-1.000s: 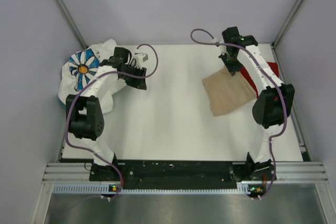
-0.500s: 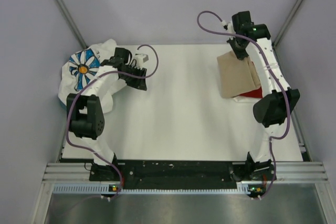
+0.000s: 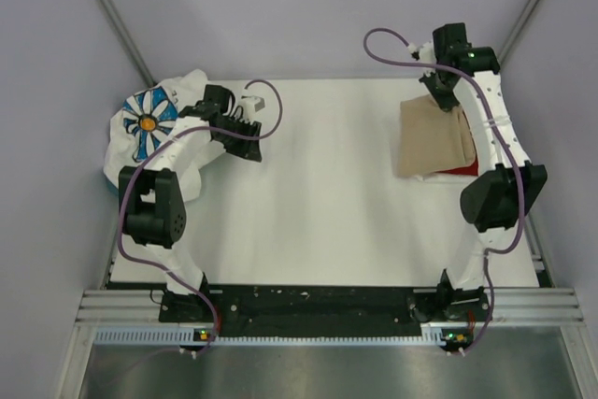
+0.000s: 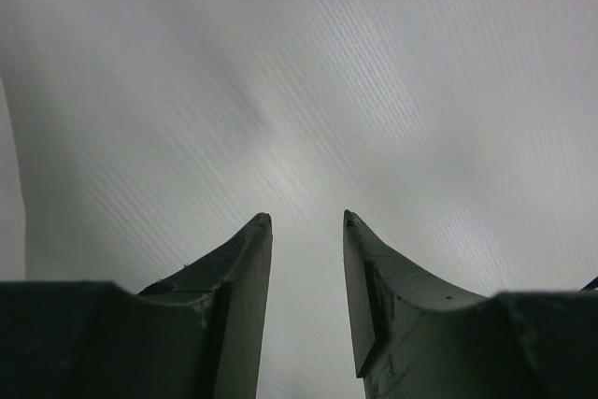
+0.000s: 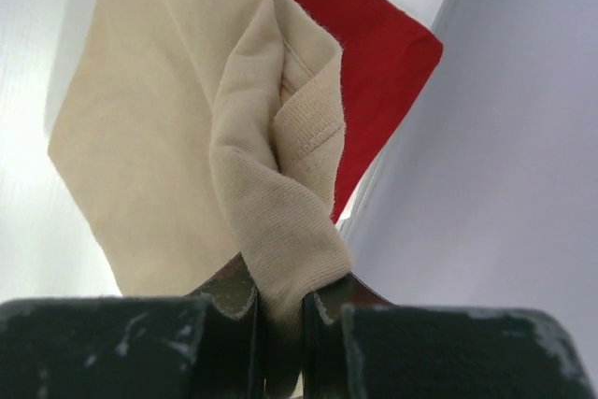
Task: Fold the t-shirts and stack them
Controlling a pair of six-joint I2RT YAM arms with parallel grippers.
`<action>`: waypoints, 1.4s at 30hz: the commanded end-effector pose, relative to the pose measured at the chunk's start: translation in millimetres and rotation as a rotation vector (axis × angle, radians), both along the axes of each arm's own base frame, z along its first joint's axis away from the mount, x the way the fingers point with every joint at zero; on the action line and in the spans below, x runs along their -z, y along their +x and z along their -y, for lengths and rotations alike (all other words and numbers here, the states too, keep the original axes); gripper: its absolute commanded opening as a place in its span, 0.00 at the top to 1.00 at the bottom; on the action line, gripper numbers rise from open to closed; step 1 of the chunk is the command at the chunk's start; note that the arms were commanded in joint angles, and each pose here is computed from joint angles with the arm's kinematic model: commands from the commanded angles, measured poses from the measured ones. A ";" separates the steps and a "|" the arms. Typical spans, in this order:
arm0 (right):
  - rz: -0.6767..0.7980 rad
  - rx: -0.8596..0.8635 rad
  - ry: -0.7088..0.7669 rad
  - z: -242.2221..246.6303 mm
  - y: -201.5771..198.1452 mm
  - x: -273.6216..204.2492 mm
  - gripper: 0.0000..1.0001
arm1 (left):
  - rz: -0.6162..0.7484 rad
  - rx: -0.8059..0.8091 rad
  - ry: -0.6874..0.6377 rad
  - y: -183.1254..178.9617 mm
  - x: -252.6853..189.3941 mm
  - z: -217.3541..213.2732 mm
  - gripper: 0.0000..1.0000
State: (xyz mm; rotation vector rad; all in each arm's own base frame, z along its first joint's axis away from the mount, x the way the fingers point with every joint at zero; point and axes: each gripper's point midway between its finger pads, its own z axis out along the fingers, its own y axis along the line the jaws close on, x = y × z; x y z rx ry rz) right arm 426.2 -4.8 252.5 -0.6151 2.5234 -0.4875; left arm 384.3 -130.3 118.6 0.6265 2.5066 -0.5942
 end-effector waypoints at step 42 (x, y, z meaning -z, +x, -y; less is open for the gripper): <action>0.339 0.285 -0.201 216.6 113.3 43.1 0.34 | 0.014 0.043 0.036 3.9 3.0 -4.3 0.59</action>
